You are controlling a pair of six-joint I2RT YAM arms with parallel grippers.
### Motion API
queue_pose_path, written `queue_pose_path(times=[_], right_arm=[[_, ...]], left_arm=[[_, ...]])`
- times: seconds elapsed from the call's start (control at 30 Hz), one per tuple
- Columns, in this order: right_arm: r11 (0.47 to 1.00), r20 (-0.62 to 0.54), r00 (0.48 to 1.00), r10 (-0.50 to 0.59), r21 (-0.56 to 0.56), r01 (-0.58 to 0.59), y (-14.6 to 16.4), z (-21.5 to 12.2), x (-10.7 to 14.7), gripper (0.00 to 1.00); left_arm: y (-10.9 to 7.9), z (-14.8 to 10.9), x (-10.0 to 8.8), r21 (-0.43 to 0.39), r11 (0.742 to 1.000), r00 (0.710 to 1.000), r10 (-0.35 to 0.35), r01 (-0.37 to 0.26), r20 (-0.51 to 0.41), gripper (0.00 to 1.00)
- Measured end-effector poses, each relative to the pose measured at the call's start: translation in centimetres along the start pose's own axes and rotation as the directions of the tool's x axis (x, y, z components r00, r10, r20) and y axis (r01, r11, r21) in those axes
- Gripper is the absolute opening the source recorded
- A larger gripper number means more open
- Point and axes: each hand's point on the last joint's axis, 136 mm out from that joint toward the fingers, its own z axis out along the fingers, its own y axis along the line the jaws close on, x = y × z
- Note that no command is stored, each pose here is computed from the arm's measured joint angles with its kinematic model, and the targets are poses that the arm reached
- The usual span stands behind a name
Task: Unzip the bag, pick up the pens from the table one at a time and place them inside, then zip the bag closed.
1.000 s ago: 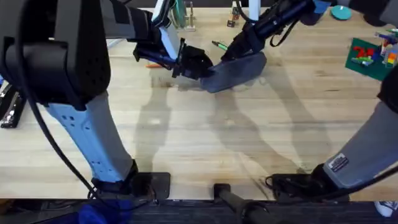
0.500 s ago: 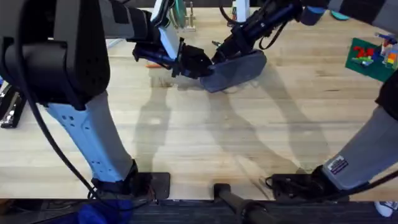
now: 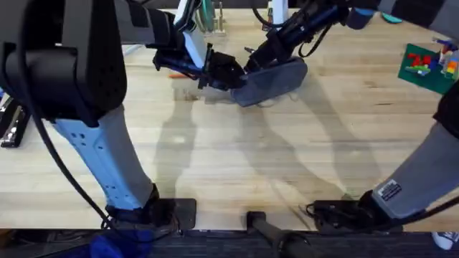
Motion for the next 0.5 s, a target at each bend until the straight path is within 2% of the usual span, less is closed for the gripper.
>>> queue_pose_path(times=[0.1, 0.13, 0.23, 0.3, 0.33, 0.43, 0.5], right_arm=[[1.0, 0.0, 1.0, 0.0, 0.0, 0.0, 0.0, 0.0, 0.01, 0.037], [1.0, 0.0, 1.0, 0.003, 0.0, -0.003, -0.01, 0.0, -0.01, 0.061], [1.0, 0.009, 1.0, -0.011, -0.003, 0.011, 0.15, 0.16, -0.33, 0.444], [1.0, 0.008, 1.0, -0.016, -0.009, 0.016, 0.44, 0.34, -0.43, 0.484], [1.0, 0.007, 1.0, -0.015, -0.011, 0.015, 0.54, 0.41, -0.44, 0.522], [1.0, 0.002, 1.0, -0.015, -0.015, 0.015, 0.75, 0.53, -0.39, 0.945], [1.0, 0.0, 1.0, -0.015, -0.016, 0.015, 0.78, 0.53, -0.34, 0.991]], left_arm=[[0.0, 0.0, 0.01, 0.0, 1.0, 1.0, 0.0, 0.0, 0.0, 0.072], [0.0, 0.0, 0.01, 0.0, 1.0, 1.0, -0.001, 0.001, 0.0, 0.134], [-0.11, 0.23, -0.08, 0.006, 1.0, 1.0, 0.002, -0.002, 0.001, 0.578], [-0.19, 0.41, -0.14, 0.011, 1.0, 1.0, 0.003, -0.003, 0.001, 0.877], [-0.24, 0.49, -0.16, 0.013, 1.0, 1.0, 0.0, 0.0, 0.001, 0.961], [-0.26, 0.55, -0.17, 0.015, 1.0, 1.0, 0.001, -0.001, 0.001, 0.994], [-0.25, 0.53, -0.15, 0.015, 1.0, 1.0, 0.001, -0.001, 0.0, 0.993]])
